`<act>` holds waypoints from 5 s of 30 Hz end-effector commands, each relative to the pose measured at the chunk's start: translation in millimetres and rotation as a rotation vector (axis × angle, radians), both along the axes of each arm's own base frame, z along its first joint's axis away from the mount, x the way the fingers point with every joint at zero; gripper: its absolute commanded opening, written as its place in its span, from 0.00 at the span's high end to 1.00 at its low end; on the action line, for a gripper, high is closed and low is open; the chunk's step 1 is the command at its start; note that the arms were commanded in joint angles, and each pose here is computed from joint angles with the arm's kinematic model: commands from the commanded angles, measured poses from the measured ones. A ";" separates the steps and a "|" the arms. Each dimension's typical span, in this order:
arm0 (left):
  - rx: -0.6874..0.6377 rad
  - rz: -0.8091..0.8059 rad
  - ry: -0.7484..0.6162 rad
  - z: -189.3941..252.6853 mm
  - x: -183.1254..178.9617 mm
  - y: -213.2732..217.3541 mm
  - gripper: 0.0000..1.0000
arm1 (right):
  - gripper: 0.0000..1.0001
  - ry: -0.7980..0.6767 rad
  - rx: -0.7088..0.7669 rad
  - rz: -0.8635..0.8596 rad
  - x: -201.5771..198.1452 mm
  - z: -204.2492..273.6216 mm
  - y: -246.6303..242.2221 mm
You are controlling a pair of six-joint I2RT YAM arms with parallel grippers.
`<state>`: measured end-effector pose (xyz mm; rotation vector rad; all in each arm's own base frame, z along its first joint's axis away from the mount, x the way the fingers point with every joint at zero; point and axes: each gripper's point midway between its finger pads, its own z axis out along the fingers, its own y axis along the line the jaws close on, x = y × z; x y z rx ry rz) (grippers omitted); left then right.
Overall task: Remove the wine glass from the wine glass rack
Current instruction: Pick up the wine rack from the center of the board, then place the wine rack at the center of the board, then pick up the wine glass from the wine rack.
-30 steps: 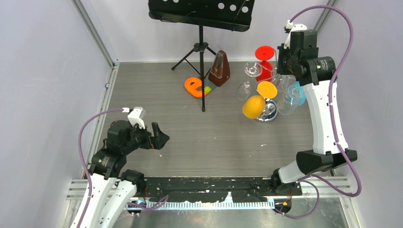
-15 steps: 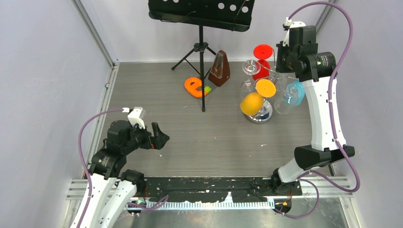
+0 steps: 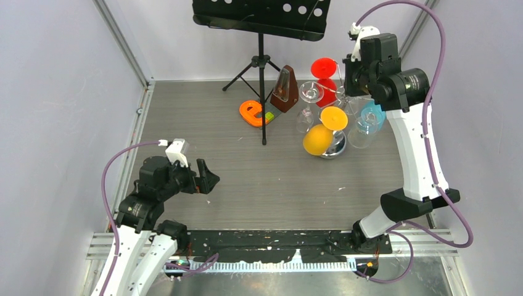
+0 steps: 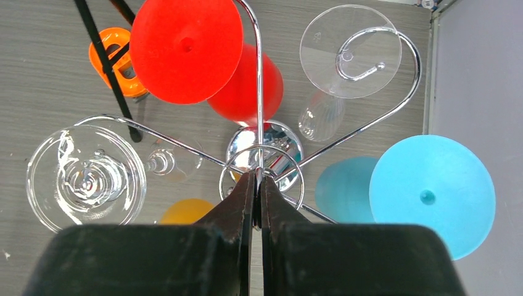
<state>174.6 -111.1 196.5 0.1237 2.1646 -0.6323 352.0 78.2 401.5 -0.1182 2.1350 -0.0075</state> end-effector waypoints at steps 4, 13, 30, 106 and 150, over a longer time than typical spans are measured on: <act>0.012 -0.004 -0.025 3.3 3.2 0.6 0.01 | 0.94 -0.416 0.146 0.031 -14.3 120.2 14.7; 0.018 0.004 -0.022 2.2 3.7 1.9 0.01 | 0.94 -0.414 0.164 0.147 -37.1 124.7 57.0; 0.027 0.015 -0.011 0.7 5.1 3.7 0.01 | 0.94 -0.378 0.155 0.312 -60.5 113.0 126.7; 0.049 0.027 0.041 -9.1 7.9 5.3 0.01 | 0.38 -0.368 0.064 0.285 -73.6 86.1 110.5; 0.035 0.026 0.002 -1.4 4.5 5.7 0.01 | 0.38 -0.080 0.708 0.139 -106.2 -14.5 70.2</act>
